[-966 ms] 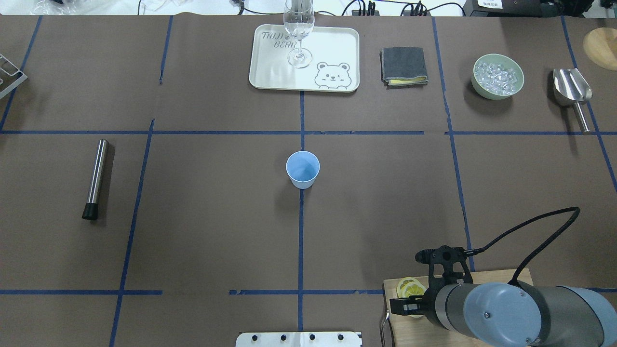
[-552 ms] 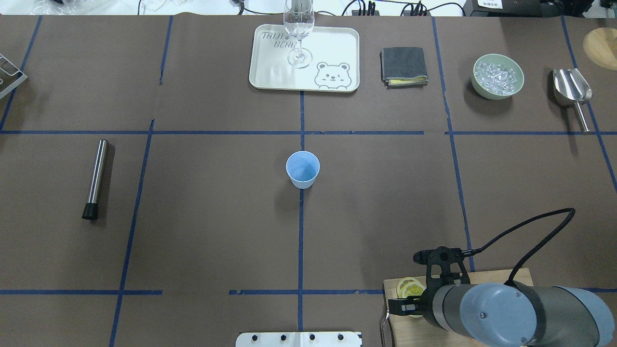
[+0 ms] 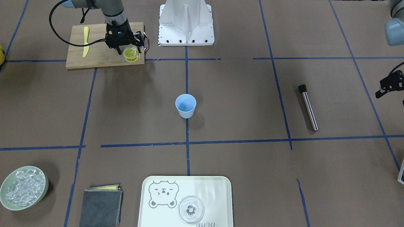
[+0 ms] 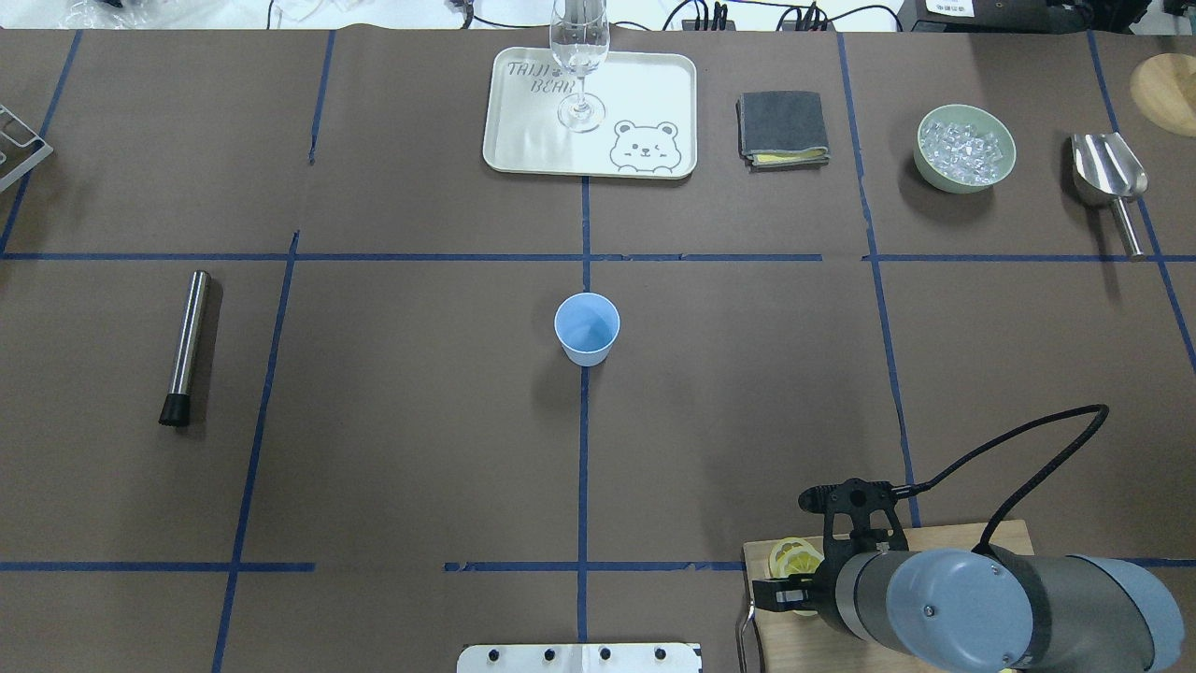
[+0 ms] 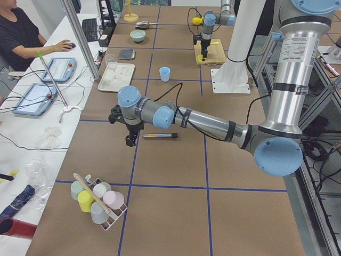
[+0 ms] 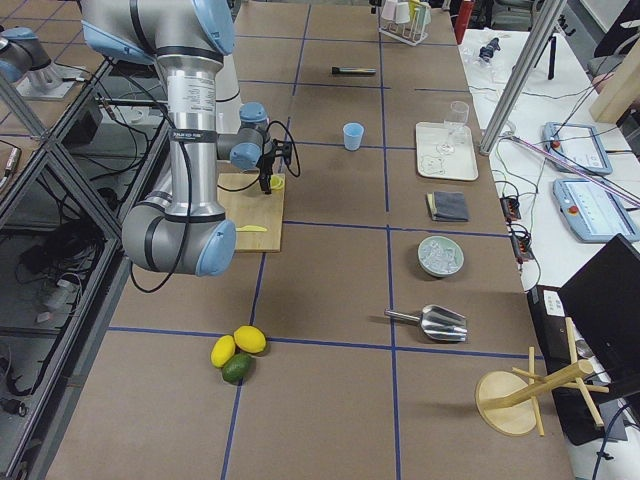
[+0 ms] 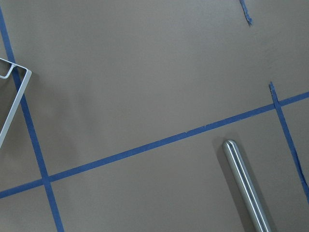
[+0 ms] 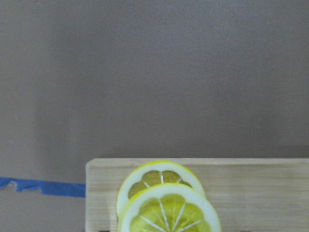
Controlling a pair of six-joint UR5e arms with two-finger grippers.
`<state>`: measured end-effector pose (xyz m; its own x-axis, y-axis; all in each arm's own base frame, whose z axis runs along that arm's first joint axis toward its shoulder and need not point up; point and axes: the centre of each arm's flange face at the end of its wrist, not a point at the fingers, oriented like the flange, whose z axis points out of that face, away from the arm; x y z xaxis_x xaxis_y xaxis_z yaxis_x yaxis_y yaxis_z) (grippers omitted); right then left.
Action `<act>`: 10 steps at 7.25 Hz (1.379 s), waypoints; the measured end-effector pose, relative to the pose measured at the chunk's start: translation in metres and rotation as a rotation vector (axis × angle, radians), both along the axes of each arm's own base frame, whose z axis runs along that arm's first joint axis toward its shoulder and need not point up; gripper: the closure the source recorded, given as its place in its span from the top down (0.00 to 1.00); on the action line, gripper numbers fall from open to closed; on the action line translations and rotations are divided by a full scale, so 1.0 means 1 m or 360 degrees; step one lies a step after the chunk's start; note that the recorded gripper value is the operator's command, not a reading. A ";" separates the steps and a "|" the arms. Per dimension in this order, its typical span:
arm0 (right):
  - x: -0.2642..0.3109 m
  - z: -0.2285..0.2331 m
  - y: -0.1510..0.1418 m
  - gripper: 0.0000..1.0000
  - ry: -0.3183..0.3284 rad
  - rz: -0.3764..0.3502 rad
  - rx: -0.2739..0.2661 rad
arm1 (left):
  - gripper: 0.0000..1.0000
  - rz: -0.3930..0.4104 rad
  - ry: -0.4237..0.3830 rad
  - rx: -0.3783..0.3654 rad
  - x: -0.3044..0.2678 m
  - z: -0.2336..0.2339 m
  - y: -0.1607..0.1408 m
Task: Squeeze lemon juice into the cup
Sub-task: 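Grasp one lemon slice with the right gripper and lift it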
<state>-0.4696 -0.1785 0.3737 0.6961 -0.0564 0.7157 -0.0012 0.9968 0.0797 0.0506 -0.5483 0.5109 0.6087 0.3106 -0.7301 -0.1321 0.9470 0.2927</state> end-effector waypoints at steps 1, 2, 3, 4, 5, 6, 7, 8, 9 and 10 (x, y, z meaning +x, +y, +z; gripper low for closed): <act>0.000 -0.001 0.000 0.20 -0.0003 0.0000 -0.0001 | 1.00 -0.0001 0.0000 0.0001 0.000 0.000 0.000; 0.001 -0.002 -0.002 0.13 -0.0006 0.0001 -0.0003 | 1.00 -0.0003 0.0000 0.0000 -0.001 0.000 0.000; 0.003 -0.003 -0.005 0.12 -0.0012 0.0008 -0.0004 | 1.00 -0.0004 0.0000 0.0001 -0.001 0.000 0.000; 0.006 -0.005 -0.009 0.12 -0.0017 0.0020 -0.0004 | 1.00 -0.0005 0.0001 0.0001 -0.002 -0.001 0.001; 0.010 -0.008 -0.012 0.12 -0.0029 0.0033 -0.0004 | 1.00 -0.0005 0.0001 0.0002 -0.001 -0.001 0.001; 0.017 -0.015 -0.016 0.12 -0.0053 0.0045 -0.0003 | 1.00 -0.0004 0.0001 0.0003 -0.001 -0.002 0.001; 0.023 -0.021 -0.017 0.12 -0.0073 0.0053 -0.0001 | 1.00 -0.0005 0.0001 0.0005 -0.001 -0.002 0.001; 0.026 -0.026 -0.019 0.12 -0.0088 0.0060 0.0001 | 1.00 -0.0006 0.0002 0.0005 -0.002 -0.002 0.001; 0.030 -0.030 -0.021 0.12 -0.0101 0.0067 0.0003 | 1.00 -0.0006 0.0002 0.0007 -0.001 -0.003 0.001; 0.033 -0.033 -0.022 0.12 -0.0112 0.0073 0.0005 | 1.00 -0.0005 0.0003 0.0007 -0.001 -0.003 0.001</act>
